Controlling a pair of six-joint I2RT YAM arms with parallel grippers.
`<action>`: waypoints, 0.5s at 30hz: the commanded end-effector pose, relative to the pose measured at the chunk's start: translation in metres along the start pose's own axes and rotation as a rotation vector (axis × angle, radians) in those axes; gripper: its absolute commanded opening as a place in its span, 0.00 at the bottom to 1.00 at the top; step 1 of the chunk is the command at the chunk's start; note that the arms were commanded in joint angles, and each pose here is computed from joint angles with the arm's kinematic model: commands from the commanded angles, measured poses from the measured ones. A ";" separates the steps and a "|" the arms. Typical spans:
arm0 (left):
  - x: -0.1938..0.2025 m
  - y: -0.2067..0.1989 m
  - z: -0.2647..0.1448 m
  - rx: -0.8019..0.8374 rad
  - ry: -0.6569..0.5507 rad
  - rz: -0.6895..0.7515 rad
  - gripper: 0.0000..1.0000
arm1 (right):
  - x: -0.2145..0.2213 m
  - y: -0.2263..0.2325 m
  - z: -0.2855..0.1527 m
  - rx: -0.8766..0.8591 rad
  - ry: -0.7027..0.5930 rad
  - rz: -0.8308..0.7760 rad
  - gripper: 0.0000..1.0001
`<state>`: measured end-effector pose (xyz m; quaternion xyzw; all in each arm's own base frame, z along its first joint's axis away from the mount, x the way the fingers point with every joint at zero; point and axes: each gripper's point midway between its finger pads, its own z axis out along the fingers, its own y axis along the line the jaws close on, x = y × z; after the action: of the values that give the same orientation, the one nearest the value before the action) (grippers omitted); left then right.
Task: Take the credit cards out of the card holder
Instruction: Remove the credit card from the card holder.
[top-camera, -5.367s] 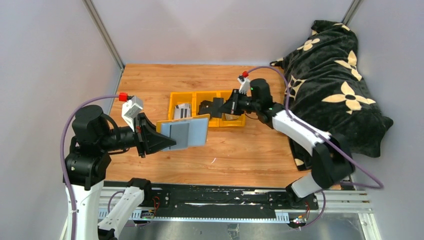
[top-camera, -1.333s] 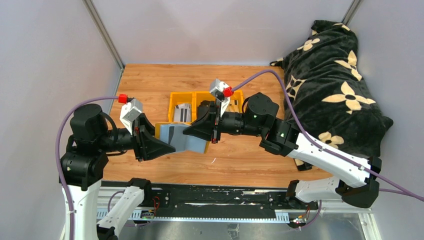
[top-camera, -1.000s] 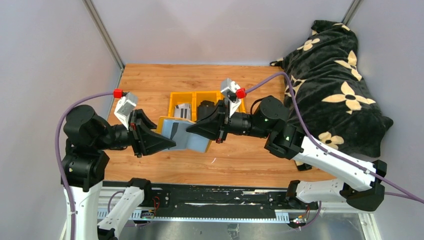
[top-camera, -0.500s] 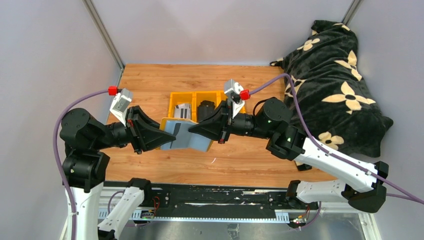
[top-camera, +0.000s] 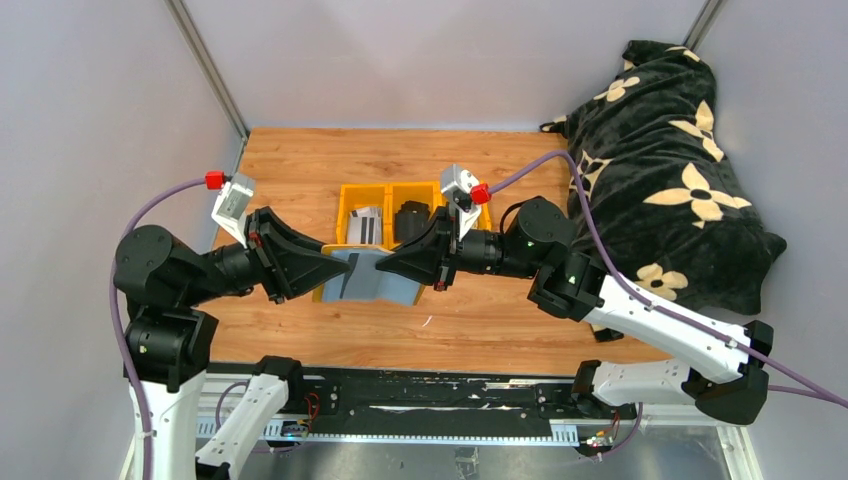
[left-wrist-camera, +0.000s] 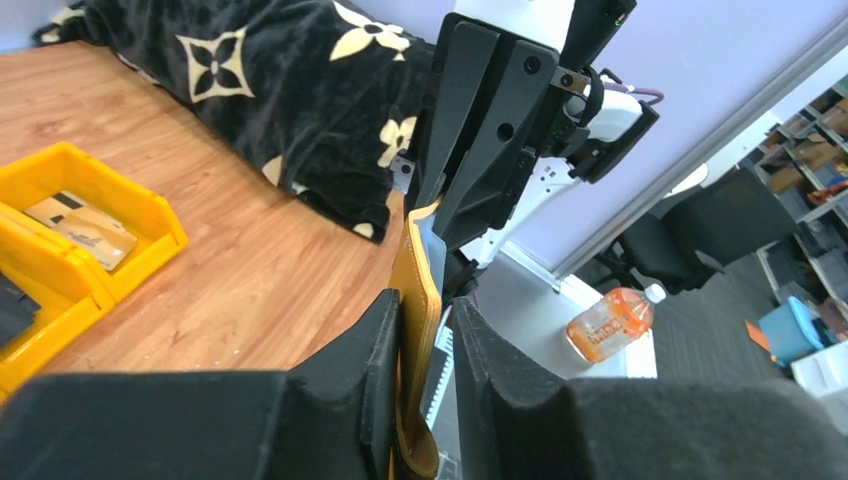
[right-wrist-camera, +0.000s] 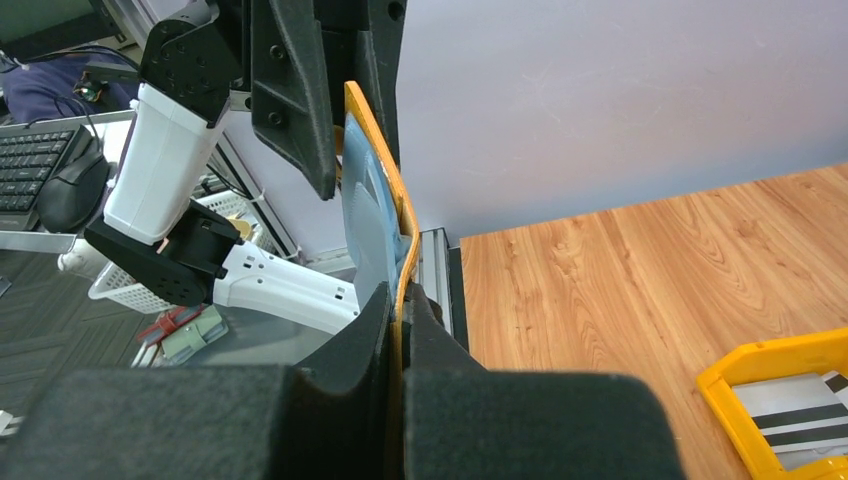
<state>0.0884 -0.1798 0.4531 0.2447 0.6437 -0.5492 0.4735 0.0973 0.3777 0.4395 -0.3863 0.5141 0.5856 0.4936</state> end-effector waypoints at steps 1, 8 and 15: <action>-0.002 -0.003 -0.006 -0.042 -0.042 0.070 0.23 | 0.013 -0.011 0.000 0.026 0.041 0.005 0.00; 0.000 0.019 -0.014 -0.186 -0.058 0.157 0.14 | 0.008 -0.006 0.006 -0.007 0.033 0.017 0.00; 0.014 0.017 -0.013 -0.142 -0.023 0.138 0.33 | 0.006 0.000 0.017 -0.049 0.035 0.050 0.00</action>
<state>0.0998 -0.1643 0.4354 0.2293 0.6640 -0.4689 0.5353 0.0982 0.3937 0.4210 -0.3980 0.5302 0.5896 0.4613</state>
